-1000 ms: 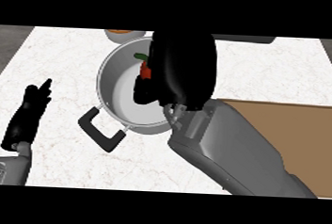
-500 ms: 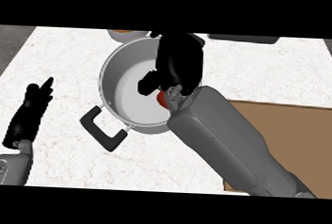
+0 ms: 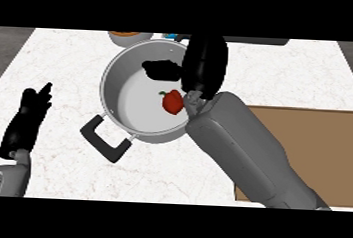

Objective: Pick the bell pepper from the tray and place it in the pot

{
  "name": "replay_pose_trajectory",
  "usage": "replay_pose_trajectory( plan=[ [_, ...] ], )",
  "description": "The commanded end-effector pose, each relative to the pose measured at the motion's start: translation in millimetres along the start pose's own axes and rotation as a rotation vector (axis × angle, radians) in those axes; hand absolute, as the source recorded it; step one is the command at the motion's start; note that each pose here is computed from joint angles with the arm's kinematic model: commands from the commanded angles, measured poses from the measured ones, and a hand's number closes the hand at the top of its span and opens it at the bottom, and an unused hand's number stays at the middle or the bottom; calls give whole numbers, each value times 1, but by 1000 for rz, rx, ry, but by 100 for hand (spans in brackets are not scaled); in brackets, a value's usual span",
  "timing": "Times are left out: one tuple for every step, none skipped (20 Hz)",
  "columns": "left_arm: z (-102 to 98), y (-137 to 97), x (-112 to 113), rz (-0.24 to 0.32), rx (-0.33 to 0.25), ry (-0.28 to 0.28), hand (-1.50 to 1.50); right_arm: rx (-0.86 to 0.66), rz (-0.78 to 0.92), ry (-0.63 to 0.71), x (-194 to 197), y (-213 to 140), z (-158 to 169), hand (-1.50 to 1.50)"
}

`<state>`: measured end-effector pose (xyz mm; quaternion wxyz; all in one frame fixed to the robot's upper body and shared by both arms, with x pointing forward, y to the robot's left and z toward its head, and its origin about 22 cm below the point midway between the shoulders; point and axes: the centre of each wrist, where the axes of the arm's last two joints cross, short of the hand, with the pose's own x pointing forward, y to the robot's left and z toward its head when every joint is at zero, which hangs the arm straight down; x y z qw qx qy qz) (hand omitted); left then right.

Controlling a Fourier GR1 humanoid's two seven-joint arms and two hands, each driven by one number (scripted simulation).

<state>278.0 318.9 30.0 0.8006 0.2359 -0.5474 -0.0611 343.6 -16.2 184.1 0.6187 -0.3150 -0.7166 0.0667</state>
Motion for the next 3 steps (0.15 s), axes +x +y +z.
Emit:
replay_pose_trajectory(
  plan=[
    [-2,18,-9,-7,28,22,0,-132,-157,55,-2,-12,-1,-150],
    [8,6,-5,21,18,39,0,-156,-182,57,3,-18,0,-150],
    [14,29,-28,-2,8,29,0,-200,-180,63,-18,-17,-1,-150]
  ],
)
